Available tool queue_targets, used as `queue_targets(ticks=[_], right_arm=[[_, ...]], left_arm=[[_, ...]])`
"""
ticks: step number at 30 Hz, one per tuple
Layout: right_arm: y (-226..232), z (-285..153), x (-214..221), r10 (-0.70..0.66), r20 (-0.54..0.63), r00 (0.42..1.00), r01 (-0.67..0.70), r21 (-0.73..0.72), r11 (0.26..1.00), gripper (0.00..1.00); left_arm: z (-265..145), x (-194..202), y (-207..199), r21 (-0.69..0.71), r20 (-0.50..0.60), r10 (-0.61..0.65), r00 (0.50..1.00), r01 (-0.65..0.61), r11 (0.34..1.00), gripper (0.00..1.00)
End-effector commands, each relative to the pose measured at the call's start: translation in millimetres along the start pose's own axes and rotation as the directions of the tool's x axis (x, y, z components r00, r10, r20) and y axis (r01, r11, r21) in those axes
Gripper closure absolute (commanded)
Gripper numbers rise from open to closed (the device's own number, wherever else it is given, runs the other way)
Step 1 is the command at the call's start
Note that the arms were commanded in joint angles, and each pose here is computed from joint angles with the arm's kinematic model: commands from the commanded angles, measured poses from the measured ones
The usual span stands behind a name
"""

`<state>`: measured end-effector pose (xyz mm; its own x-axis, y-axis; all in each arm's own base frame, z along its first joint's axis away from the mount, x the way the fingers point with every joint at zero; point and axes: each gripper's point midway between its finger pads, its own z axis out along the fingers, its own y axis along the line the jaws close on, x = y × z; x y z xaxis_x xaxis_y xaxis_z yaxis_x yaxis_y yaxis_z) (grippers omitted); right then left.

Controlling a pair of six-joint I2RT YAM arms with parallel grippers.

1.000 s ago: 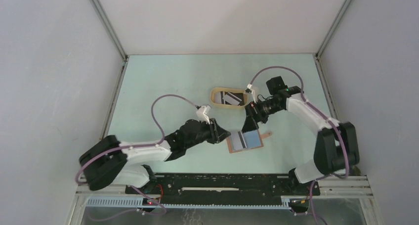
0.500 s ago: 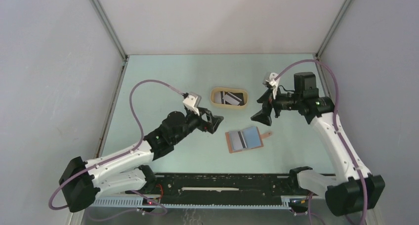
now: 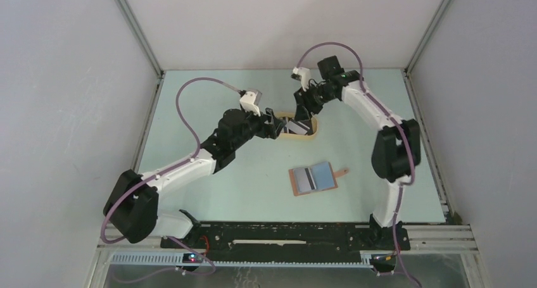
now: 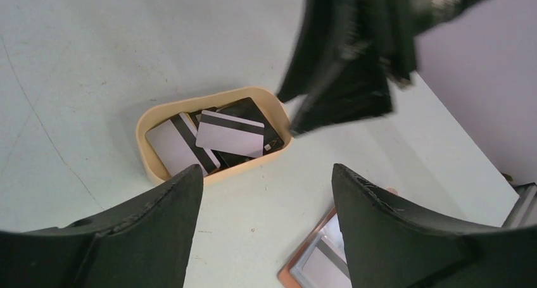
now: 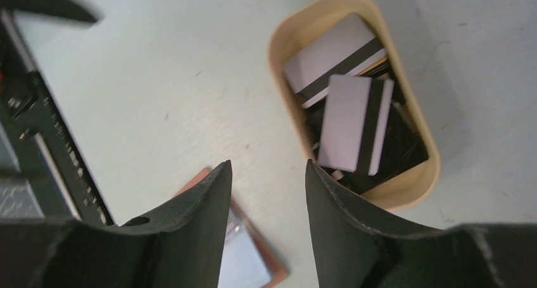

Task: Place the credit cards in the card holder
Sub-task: Pick up the credit card from the storage box.

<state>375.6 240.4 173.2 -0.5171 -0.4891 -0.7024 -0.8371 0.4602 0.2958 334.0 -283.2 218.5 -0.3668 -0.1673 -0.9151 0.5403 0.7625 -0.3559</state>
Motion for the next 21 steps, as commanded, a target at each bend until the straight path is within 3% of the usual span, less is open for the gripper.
queue_targets(ticks=[1,10,21], right_arm=[[-36.0,17.0,0.7,0.124,-0.096,0.988,-0.114,0.103,0.988,0.46],[-79.1,61.1,21.3,0.135,-0.235,0.963,-0.107,0.130,0.986,0.42],[-83.6,84.7,43.9,0.128,-0.319,0.939,-0.095,0.118,0.988,0.16]], left_arm=[[3.2,-9.5,-8.8,0.075,0.073,0.015,0.997,-0.020,0.997,0.23],[1.6,-1.9,7.8,-0.012,0.073,-0.039,0.997,0.040,0.999,0.35],[-5.2,-3.0,8.6,-0.007,0.109,-0.043,0.993,0.044,0.999,0.35]])
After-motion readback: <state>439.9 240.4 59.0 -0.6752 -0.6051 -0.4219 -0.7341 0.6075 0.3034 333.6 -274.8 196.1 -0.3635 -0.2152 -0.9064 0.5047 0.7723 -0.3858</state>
